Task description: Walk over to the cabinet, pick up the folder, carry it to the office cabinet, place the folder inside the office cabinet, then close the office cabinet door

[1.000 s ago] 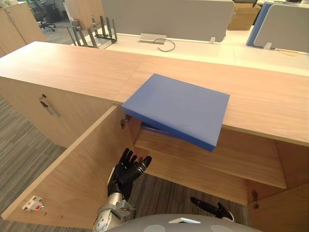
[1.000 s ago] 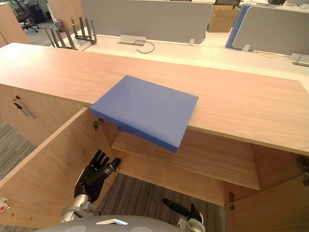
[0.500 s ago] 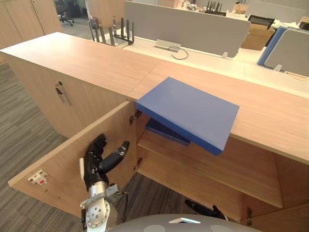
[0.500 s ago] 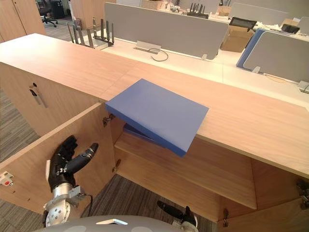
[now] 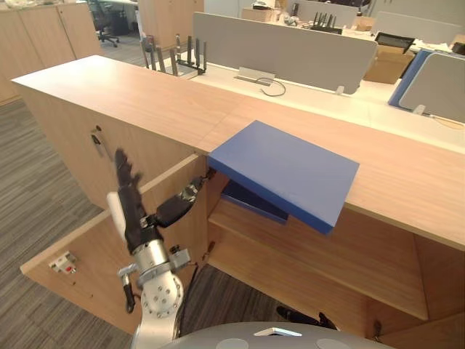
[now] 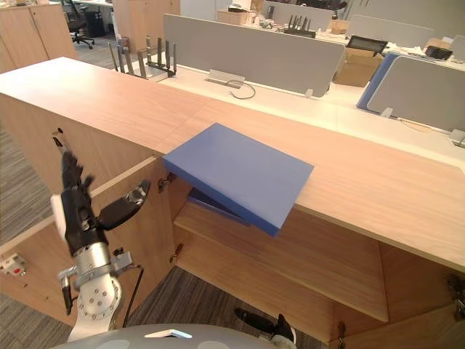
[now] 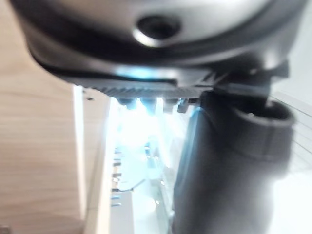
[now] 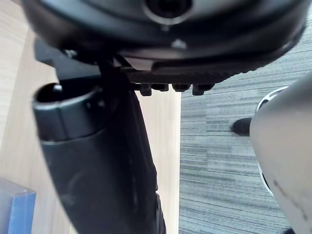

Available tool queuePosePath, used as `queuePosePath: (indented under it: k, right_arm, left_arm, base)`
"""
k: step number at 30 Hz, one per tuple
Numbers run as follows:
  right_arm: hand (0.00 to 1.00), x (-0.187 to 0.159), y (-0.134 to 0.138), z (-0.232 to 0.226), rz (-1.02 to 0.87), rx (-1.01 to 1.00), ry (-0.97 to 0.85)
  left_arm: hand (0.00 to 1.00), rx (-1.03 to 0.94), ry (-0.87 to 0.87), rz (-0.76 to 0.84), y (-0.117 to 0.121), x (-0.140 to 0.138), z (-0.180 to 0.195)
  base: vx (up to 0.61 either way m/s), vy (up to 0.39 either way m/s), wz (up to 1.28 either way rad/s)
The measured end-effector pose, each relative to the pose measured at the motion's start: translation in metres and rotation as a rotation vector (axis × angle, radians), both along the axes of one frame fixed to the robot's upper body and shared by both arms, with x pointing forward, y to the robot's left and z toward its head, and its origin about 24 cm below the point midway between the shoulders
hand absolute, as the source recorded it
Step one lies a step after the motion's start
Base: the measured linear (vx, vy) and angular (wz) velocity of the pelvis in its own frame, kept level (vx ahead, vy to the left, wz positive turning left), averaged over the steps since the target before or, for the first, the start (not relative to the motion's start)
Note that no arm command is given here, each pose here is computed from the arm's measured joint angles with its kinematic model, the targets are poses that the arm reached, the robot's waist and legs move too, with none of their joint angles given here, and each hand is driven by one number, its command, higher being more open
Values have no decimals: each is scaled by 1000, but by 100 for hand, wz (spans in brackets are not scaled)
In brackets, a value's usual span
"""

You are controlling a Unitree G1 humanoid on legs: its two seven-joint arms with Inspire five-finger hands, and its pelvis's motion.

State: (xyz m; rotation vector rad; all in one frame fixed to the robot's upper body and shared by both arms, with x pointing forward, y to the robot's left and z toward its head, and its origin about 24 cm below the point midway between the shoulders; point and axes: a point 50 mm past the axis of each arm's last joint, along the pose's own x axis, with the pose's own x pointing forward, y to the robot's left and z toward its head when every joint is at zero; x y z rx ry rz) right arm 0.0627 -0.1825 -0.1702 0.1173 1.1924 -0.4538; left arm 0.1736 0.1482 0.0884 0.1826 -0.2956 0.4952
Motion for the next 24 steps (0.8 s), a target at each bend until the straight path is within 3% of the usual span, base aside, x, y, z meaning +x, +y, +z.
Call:
queuePosePath:
  k: [8,17,24]
  right_arm:
    - [100,7,-15,0,62,-52,36]
    - [100,13,-24,2,119,-89,34]
    - [100,15,-24,2,160,-86,41]
  left_arm:
    - [100,200,-69,-84,-9,10,10]
    - [100,452,21,-369,-37,11,-16]
    - [100,620,9,-462,-34,7,-18]
  base:
    - [0,14,-8]
    - [-17,12,-7]
    - [27,16,-7]
